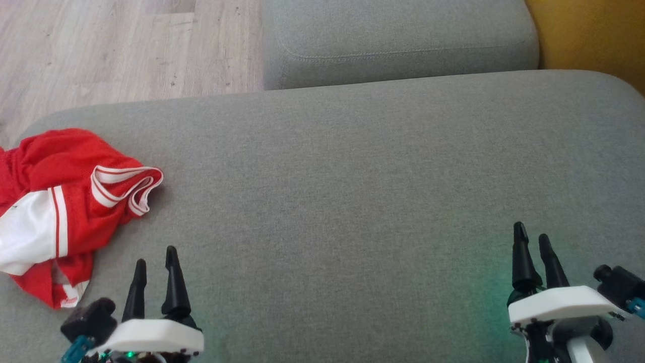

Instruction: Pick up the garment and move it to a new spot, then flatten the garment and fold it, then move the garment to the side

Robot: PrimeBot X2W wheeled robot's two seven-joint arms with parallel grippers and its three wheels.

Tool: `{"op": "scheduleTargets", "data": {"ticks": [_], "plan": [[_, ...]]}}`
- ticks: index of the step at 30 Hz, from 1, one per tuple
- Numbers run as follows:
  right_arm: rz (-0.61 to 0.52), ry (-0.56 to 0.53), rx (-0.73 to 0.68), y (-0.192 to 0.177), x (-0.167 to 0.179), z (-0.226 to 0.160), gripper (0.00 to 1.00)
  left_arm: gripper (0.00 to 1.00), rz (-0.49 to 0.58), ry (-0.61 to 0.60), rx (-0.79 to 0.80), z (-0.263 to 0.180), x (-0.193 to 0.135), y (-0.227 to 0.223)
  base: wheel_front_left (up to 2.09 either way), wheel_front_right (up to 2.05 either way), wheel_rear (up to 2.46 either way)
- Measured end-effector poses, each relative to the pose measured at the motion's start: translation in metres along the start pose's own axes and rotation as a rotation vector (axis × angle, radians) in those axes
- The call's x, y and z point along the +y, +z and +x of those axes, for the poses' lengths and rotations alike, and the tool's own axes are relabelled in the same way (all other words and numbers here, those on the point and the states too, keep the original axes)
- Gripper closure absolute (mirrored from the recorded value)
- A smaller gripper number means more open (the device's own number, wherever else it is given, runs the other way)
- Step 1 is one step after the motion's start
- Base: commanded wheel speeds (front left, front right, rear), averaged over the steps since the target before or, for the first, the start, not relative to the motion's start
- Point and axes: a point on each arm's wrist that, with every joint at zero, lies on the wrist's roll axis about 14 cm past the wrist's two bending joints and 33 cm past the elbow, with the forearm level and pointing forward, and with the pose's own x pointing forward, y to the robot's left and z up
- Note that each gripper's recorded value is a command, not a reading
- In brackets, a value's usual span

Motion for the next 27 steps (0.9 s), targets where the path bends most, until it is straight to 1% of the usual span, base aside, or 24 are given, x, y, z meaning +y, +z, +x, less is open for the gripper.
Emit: {"op": "scheduleTargets", "data": {"ticks": [19,27], "plan": [[-0.266,0.051,0.002,0.002,0.011,0.003,0.00,0.00,0.236,-0.026,0.002,-0.004,-0.003,-0.009,0.00,0.00,0.00],[-0.359,0.077,0.001,0.001,0.018,0.003,0.00,0.00,0.332,-0.042,-0.018,-0.005,-0.005,-0.008,0.00,0.00,0.00]]}}
